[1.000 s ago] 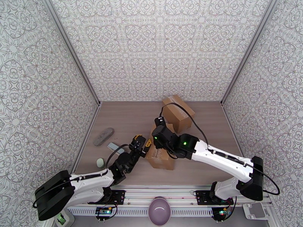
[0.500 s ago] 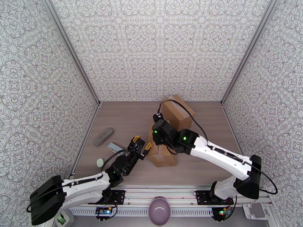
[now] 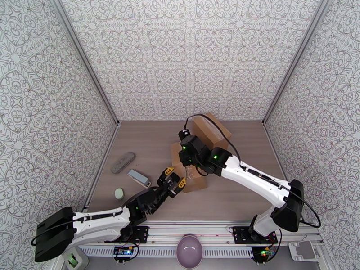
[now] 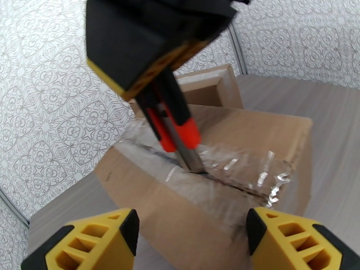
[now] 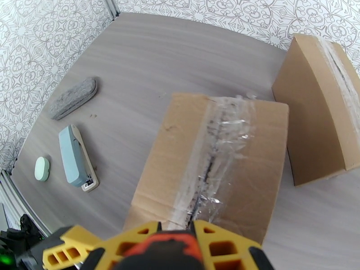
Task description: Unpack the express box
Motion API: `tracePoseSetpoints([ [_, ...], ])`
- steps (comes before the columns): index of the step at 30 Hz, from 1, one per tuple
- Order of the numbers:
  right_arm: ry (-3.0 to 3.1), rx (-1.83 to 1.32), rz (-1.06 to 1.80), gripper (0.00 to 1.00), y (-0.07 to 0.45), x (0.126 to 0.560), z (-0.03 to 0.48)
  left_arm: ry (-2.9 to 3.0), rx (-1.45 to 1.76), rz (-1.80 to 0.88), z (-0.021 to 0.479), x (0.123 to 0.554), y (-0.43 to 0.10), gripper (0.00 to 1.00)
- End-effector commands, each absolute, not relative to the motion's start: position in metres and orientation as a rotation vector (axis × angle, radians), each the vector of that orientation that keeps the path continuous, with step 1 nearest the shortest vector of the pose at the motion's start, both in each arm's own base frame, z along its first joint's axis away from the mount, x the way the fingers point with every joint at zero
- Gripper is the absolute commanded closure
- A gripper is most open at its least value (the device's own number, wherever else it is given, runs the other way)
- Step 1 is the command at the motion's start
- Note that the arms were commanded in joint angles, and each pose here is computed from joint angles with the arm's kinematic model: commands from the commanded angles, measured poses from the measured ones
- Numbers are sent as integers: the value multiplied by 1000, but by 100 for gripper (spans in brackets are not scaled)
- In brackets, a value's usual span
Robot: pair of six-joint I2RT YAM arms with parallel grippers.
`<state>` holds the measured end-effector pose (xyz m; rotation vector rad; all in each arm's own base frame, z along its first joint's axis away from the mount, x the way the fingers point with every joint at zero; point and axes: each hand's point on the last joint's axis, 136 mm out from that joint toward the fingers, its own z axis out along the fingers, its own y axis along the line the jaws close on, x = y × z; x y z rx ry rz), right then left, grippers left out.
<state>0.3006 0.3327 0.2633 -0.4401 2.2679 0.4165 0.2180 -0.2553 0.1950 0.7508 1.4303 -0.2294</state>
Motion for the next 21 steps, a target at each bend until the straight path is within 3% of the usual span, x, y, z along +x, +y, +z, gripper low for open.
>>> tracePoseSetpoints([
  [1, 2163, -398, 525, 100, 343, 311, 302, 1416, 808, -223, 191, 219, -269, 29],
  [9, 2201, -307, 514, 100, 332, 312, 294, 1440, 836, -268, 178, 234, -289, 31],
  [21, 2219, -192, 429, 100, 317, 321, 299, 1513, 870, -309, 163, 244, -298, 44],
])
